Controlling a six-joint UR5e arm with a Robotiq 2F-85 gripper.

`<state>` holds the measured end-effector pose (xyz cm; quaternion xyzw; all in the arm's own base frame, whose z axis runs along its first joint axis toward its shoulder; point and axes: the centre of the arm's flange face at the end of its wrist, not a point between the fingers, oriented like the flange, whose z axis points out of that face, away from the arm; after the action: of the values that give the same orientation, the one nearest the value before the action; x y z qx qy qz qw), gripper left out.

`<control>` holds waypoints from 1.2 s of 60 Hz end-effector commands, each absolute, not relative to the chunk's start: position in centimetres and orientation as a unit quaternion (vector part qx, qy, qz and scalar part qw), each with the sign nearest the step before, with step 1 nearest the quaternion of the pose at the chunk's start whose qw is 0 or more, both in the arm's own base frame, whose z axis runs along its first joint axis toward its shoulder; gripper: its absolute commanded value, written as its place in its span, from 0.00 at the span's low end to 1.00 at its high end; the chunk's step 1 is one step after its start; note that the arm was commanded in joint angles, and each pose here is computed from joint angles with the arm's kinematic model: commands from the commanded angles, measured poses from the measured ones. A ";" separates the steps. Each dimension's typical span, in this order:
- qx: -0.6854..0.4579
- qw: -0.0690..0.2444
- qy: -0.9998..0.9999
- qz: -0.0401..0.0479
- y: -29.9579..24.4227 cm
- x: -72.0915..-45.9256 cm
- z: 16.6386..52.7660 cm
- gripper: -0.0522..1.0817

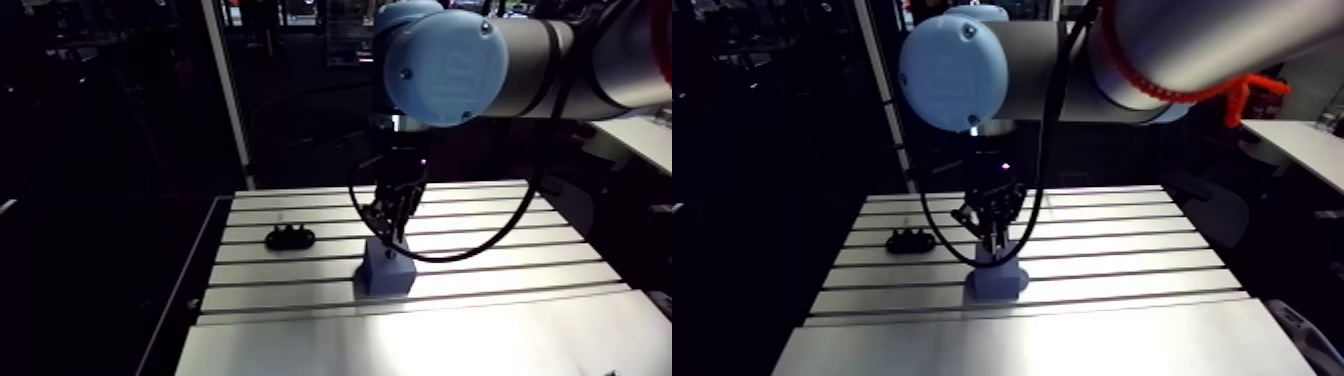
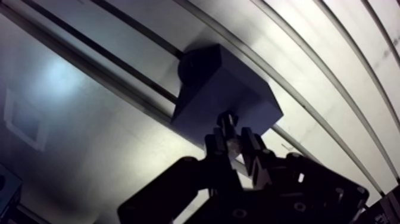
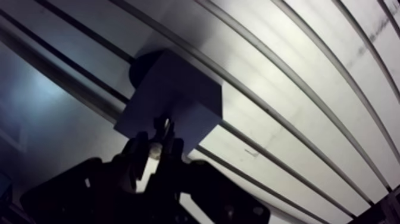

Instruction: Pick up the M10 bolt and insert it into the hex recess until seated.

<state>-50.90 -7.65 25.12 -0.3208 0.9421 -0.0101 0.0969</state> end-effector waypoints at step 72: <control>-0.325 0.103 0.940 -0.010 -7.9 -50.3 24.4 0.23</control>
<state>-50.51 -7.88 24.56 -0.3222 0.9412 -0.0111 0.1013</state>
